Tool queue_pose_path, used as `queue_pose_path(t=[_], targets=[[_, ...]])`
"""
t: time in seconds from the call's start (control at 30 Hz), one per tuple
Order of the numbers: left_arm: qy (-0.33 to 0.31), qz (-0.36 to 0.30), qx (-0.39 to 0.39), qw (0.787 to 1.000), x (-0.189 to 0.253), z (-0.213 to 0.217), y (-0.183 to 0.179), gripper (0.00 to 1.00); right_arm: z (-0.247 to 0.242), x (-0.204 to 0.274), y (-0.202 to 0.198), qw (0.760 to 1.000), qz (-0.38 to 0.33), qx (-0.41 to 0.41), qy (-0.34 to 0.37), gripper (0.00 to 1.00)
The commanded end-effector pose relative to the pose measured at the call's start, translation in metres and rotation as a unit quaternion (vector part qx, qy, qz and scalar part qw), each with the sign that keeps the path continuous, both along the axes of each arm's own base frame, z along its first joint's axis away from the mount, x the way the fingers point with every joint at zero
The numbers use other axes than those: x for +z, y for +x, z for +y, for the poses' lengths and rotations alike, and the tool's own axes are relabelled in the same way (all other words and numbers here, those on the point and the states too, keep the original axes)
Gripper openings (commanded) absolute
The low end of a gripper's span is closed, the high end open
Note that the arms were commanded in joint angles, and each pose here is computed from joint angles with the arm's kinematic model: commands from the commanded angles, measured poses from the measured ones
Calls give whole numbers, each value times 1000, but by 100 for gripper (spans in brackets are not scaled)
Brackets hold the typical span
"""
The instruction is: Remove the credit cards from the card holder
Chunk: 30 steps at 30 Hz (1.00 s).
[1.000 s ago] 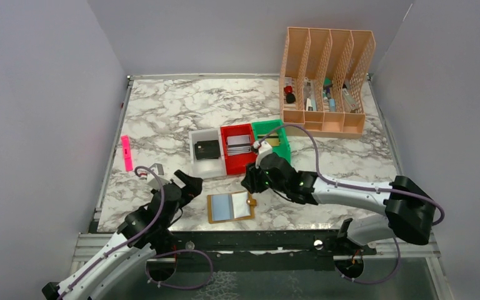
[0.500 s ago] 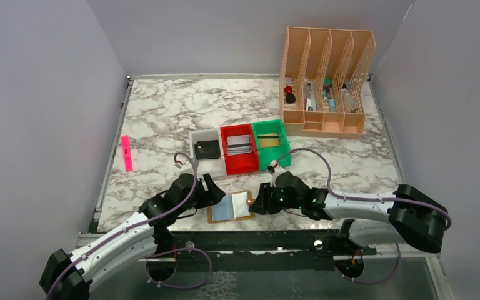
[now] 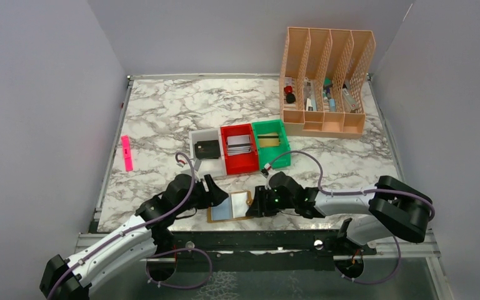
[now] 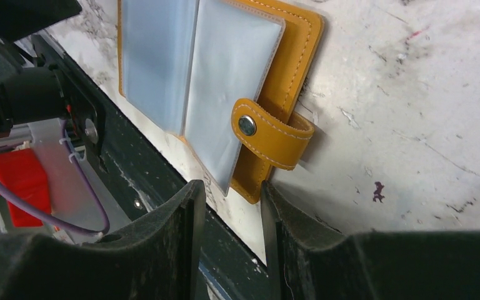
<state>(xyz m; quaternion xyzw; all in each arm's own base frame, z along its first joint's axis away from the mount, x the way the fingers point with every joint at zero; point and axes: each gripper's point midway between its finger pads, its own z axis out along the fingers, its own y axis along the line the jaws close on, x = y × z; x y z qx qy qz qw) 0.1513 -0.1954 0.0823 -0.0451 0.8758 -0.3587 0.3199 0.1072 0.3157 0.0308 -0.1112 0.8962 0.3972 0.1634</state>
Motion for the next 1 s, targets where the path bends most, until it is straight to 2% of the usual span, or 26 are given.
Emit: queue_pose_path(t=[0.0,0.43,0.73,0.87,0.97], targets=[[1,8,-32,999,-5,-6,-7,65,15,12,6,1000,-13,8,19,43],[36,36,-51,997,-25,-5,-14,68,6,15,21,999,-32,-36,-11,43],[43,41,-61,996,-33,-7,-15,68,16,31,25,998,-50,-22,8,41],[48,46,-51,996,-38,-5,-14,68,25,40,21,998,-54,-6,45,43],[50,51,-47,996,-41,-4,-14,68,27,28,23,999,-37,-7,17,42]])
